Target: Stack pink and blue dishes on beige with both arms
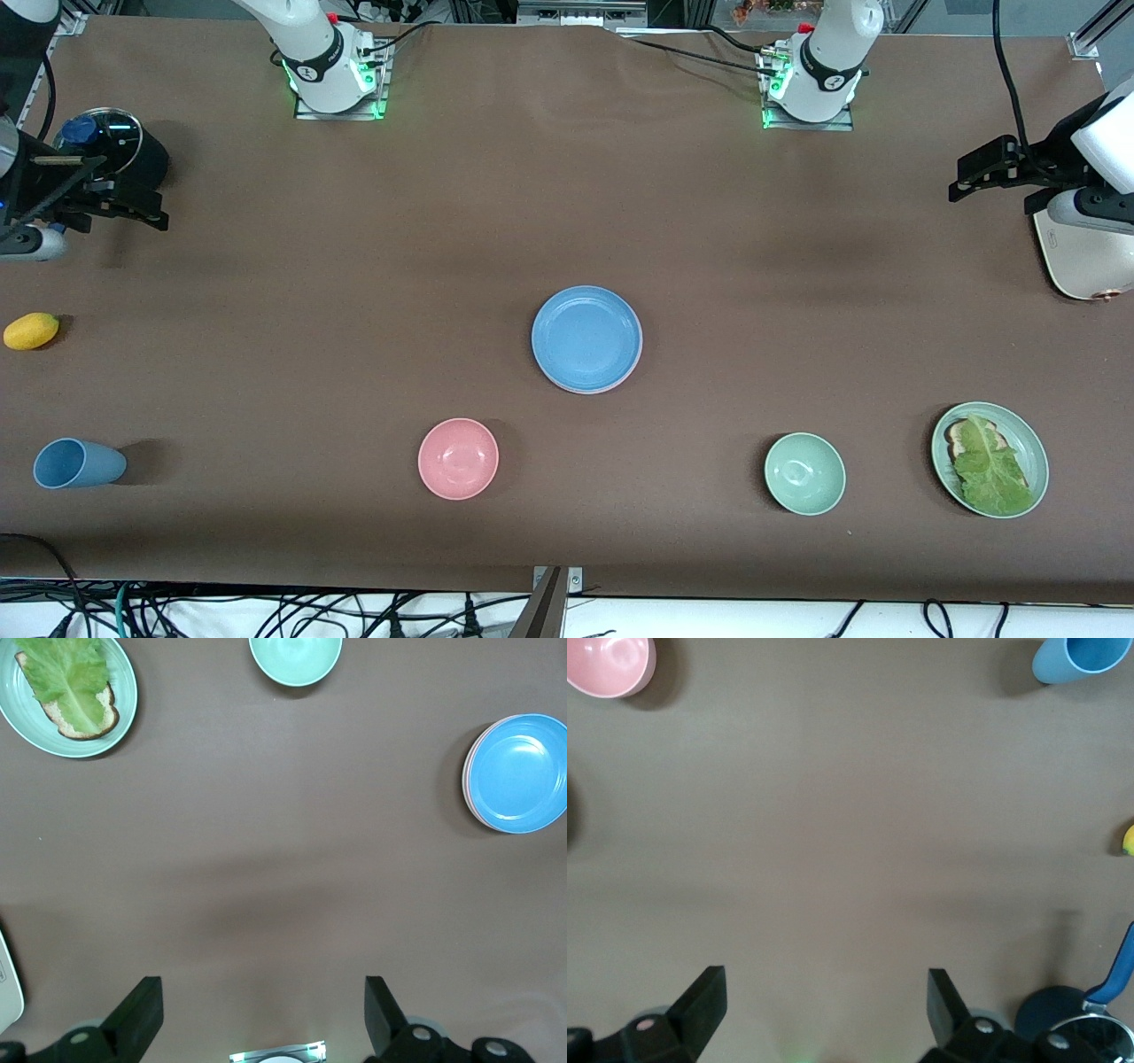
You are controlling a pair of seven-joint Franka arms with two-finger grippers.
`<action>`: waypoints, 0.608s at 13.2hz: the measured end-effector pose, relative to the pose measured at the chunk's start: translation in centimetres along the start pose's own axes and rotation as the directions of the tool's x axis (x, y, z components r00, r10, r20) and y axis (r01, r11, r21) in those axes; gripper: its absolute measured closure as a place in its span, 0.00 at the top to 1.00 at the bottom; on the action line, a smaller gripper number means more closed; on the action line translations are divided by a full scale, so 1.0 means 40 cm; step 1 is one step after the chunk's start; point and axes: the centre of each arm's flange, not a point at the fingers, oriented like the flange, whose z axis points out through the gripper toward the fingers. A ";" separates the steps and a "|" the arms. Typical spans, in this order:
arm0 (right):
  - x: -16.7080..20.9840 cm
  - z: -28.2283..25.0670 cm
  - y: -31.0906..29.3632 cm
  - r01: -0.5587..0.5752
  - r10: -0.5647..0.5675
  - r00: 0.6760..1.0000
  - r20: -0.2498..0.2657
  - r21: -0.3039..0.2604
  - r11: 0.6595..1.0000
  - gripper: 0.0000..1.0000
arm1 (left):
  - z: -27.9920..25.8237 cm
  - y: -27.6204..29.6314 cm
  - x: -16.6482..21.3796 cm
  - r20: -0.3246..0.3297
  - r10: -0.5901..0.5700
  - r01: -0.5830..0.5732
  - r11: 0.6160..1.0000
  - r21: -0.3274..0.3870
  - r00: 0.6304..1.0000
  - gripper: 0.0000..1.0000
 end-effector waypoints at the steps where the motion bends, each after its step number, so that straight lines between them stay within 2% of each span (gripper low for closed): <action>1: -0.012 0.002 0.003 -0.005 0.005 1.000 -0.004 0.004 1.000 1.00 | 0.000 0.000 0.000 0.000 0.000 0.000 1.000 0.000 1.000 1.00; 8: -0.035 -0.004 -0.003 -0.034 0.034 0.999 -0.027 0.001 0.999 1.00 | 0.000 0.000 0.000 0.000 0.000 0.000 1.000 0.000 1.000 1.00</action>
